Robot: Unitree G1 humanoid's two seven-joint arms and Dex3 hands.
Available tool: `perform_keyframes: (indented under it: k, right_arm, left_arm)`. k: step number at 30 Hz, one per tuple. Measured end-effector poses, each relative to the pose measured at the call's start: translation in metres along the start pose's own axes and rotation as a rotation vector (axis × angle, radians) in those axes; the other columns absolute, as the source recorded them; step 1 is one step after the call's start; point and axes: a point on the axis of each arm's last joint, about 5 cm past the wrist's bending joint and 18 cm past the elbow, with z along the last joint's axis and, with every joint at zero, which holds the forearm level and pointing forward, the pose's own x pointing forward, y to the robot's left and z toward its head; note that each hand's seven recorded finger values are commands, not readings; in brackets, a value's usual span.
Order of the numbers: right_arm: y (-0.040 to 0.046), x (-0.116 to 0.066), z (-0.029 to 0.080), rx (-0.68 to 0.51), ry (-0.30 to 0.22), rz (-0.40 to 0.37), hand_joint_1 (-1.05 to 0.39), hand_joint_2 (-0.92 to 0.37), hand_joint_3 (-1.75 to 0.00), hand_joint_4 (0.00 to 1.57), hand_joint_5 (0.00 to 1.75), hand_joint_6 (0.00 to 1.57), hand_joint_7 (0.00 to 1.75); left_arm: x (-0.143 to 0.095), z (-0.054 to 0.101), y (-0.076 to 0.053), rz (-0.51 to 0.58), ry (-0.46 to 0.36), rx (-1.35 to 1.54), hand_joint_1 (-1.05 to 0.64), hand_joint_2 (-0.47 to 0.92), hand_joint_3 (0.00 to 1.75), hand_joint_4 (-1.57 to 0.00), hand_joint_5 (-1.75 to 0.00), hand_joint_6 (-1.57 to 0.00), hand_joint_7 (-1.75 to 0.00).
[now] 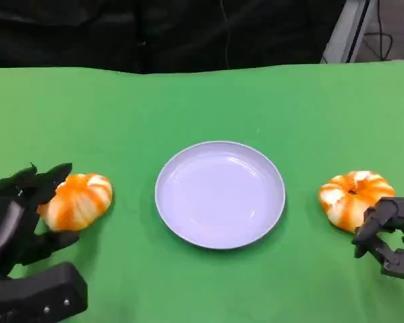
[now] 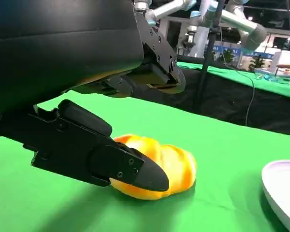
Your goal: Grasp the bread from the table and place it into the plate.
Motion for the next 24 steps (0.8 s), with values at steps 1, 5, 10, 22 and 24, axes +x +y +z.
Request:
perform_keyframes:
  k: [1, 5, 10, 22, 24]
  right_arm:
    - [0.0001, 0.0, 0.0, 0.0, 0.0, 0.0, 0.13, -0.71, -0.81, 0.88, 1.41, 0.93, 1.01]
    - [0.0003, 0.0, 0.0, -0.001, 0.001, 0.0, 0.13, -0.71, -0.81, 0.89, 1.42, 0.93, 1.01]
    - [0.0004, 0.0, 0.0, -0.002, 0.002, -0.001, 0.13, -0.7, -0.82, 0.88, 1.42, 0.93, 1.01]
    - [0.0006, 0.001, 0.0, -0.008, 0.003, 0.003, 0.13, -0.69, -0.83, 0.88, 1.42, 0.94, 1.0]
    - [0.0006, 0.001, 0.0, -0.008, 0.002, 0.003, 0.13, -0.69, -0.83, 0.88, 1.41, 0.94, 0.99]
  left_arm:
    - [0.001, 0.0, -0.001, -0.001, 0.0, -0.003, -0.66, 0.82, 0.0, -0.4, 0.0, -0.41, 0.0]
    - [0.005, 0.0, -0.003, -0.013, -0.003, -0.009, -0.65, 0.82, 0.0, -0.4, 0.0, -0.41, 0.0]
    - [0.008, 0.001, -0.006, -0.033, -0.009, -0.021, -0.65, 0.83, 0.0, -0.39, 0.0, -0.4, 0.0]
    - [0.016, 0.008, -0.016, -0.082, -0.012, -0.035, -0.75, 0.91, 0.02, -0.4, 0.0, -0.41, 0.0]
    - [0.017, 0.009, -0.017, -0.09, -0.013, -0.031, -0.76, 0.92, 0.03, -0.4, 0.0, -0.41, 0.0]
